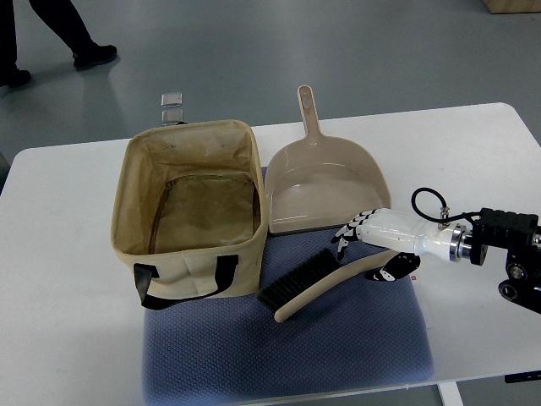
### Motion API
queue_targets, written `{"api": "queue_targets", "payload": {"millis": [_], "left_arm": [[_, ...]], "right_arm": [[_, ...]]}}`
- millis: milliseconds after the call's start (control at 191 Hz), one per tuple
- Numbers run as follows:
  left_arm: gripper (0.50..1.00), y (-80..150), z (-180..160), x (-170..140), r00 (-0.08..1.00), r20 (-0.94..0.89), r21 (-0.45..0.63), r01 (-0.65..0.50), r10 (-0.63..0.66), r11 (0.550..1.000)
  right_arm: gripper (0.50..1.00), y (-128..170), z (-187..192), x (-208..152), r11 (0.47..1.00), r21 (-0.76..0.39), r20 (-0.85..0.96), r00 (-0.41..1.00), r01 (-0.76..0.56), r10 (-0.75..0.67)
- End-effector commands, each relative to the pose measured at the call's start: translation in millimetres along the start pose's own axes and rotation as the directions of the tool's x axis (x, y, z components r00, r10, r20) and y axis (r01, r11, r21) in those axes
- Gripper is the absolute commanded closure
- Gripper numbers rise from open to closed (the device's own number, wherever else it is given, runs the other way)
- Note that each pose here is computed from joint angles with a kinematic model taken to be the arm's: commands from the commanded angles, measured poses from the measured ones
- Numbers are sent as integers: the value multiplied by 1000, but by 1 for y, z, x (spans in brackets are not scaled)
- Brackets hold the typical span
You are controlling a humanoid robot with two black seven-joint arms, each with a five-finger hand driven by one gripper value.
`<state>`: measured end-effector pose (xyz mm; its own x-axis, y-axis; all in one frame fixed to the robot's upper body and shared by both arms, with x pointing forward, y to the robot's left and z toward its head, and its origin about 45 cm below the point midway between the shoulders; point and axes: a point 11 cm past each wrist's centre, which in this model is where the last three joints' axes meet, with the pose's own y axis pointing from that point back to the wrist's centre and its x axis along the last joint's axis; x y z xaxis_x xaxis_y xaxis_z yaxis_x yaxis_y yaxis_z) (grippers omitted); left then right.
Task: Put pink broom in yellow bag with right hand
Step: 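Close the right hand around the brush handle and lift it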
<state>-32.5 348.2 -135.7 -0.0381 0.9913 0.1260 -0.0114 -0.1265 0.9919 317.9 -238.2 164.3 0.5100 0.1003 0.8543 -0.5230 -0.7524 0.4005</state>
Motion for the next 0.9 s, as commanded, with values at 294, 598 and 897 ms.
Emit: {"api": "queue_targets", "payload": {"millis": [294,598,897], "left_arm": [[500,0,0,0,1000,0,0,1,-1,1000],[500,0,0,0,1000,0,0,0,0,1000],[500,0,0,0,1000,0,0,0,0,1000]], "right_arm": [[773,1,1,-9,999,-11,-45,998,33,-33],[1000,4,5,-7,999,-37,-77,997,-7,4],[1000,19,17,6,993,-68,-123,988,-100,91]]}}
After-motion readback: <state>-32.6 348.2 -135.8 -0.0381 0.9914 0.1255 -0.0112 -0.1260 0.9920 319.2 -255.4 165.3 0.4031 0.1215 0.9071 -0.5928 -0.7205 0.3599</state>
